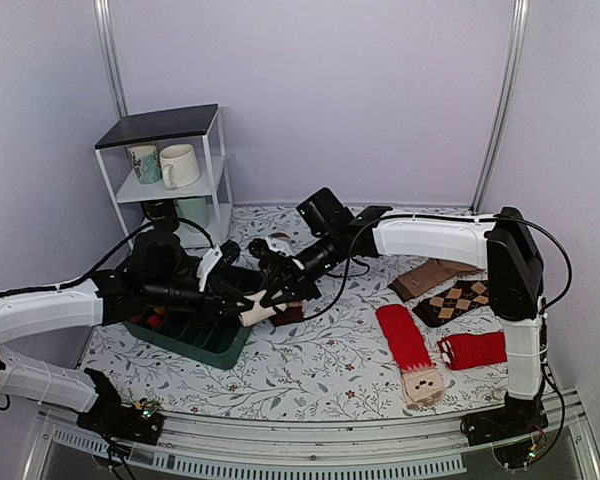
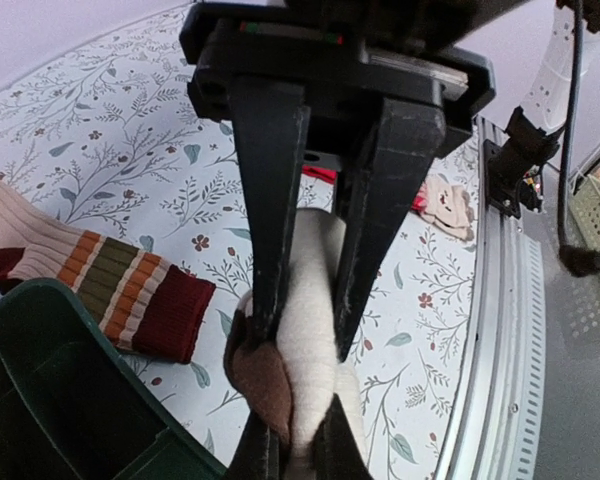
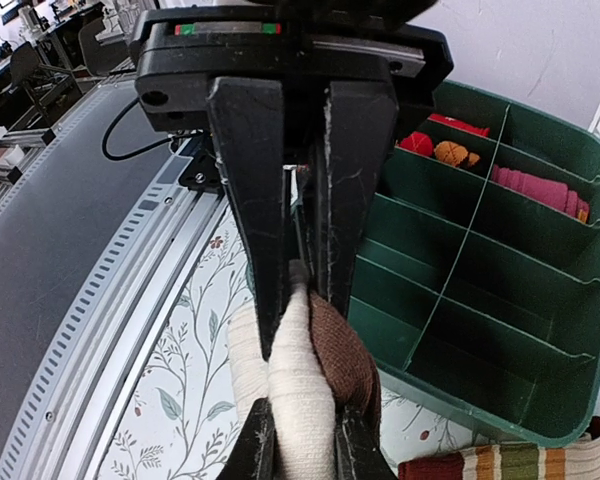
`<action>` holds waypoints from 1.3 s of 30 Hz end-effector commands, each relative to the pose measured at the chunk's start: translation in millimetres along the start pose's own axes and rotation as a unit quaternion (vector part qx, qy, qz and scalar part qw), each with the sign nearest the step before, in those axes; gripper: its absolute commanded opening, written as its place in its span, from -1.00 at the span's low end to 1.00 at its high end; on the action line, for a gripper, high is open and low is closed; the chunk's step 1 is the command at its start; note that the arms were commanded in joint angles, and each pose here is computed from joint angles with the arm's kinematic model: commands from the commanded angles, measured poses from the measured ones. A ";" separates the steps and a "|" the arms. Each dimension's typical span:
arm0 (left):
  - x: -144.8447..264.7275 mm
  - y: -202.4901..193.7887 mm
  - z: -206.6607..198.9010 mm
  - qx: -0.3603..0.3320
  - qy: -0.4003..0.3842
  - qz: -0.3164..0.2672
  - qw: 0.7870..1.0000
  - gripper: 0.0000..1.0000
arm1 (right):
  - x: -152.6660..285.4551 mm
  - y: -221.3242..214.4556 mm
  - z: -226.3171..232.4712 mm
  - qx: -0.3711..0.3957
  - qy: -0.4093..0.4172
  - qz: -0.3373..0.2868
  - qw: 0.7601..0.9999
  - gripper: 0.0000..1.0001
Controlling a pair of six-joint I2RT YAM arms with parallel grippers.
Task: Roll the socks
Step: Pass from the right arm to the left
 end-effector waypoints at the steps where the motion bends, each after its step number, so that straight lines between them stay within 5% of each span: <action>1: -8.2 -2.3 -19.9 -0.008 -0.082 0.021 0.996 -1.00 | 13.4 45.1 -2.7 0.053 -0.024 -0.042 0.997 -0.93; 7: -11.5 0.6 -22.4 -0.002 -0.102 0.024 0.994 -1.00 | 12.6 47.6 -11.6 0.049 -0.042 -0.045 0.997 -0.94; 11: -3.1 14.9 -25.8 -0.016 -0.097 -0.009 0.995 0.13 | 14.6 49.2 -12.6 0.052 -0.047 -0.045 0.997 -0.94; 15: 7.4 27.4 -22.2 -0.032 -0.061 -0.036 0.997 0.97 | 18.3 50.5 -14.6 0.053 -0.056 -0.044 0.996 -0.94; 18: 14.4 32.6 -7.1 -0.001 -0.007 -0.052 0.999 0.99 | 22.2 53.9 -15.2 0.057 -0.061 -0.046 0.995 -0.93; 21: 16.9 33.6 -8.5 0.023 -0.040 -0.049 0.998 0.99 | 25.8 57.6 -16.0 0.061 -0.067 -0.048 0.995 -0.93; 25: 15.2 36.4 -15.3 -0.006 -0.071 -0.040 0.997 0.99 | 28.5 61.9 -14.7 0.066 -0.067 -0.052 0.994 -0.93; 39: 38.4 46.4 3.4 -0.035 0.040 -0.080 0.995 0.99 | 32.1 63.1 -15.3 0.071 -0.072 -0.050 0.994 -0.93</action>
Point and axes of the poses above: each gripper's point midway between its finger pads, its own x axis back along the fingers, its own z axis along the line the jaws close on, y = z × x, the point moved 3 cm from there along x, back along the fingers, and after that the axes turned 1 degree about -x, right-handed, at the moved point
